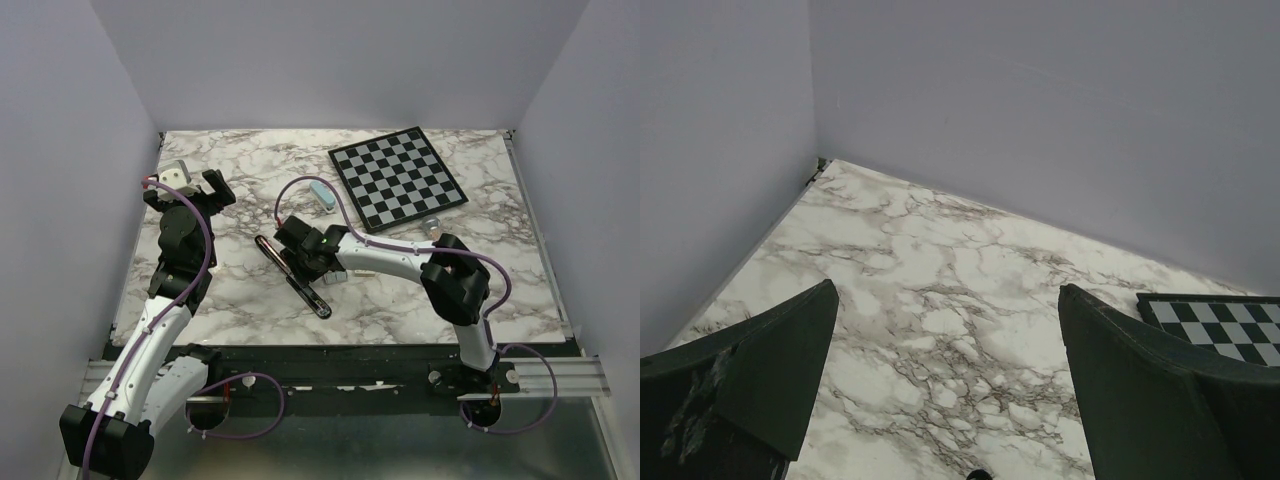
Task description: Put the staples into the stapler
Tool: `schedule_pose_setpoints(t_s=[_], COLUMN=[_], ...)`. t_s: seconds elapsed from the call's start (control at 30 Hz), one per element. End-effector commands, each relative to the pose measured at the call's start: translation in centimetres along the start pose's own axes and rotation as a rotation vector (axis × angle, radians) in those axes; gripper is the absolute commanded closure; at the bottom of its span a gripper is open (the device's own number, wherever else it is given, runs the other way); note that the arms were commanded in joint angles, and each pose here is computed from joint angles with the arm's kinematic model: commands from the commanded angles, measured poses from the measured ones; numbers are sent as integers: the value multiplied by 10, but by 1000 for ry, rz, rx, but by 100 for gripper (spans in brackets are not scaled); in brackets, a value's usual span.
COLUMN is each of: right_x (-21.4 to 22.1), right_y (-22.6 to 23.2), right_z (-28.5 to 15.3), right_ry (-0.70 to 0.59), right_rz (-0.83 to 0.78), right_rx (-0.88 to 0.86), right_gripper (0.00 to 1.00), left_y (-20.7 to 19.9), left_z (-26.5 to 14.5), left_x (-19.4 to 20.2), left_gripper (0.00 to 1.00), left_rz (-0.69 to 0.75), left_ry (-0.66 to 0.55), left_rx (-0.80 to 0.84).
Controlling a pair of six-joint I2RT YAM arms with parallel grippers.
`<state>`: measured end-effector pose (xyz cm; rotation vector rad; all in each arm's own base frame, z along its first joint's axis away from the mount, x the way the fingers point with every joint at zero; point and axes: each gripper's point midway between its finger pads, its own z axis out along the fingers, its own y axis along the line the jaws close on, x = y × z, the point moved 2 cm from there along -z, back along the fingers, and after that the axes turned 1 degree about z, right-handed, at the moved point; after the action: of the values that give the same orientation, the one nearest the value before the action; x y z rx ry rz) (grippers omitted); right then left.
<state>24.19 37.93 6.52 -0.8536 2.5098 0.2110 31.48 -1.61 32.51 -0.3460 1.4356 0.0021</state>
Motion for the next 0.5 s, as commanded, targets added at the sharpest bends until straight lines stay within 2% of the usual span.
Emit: schedule_pose_setpoints(t_s=[0.0, 0.47], right_x=[15, 48], right_y=[-6, -4], right_z=[3, -12], right_ry=[49, 132], right_rz=[-4, -21], right_rx=[35, -42], right_gripper=[46, 46], left_y=[0, 0], left_z=[-1, 0], left_x=[-3, -2], left_gripper=[1, 1], left_rz=[-10, -14], left_ry=[-8, -6], left_rx=[5, 10])
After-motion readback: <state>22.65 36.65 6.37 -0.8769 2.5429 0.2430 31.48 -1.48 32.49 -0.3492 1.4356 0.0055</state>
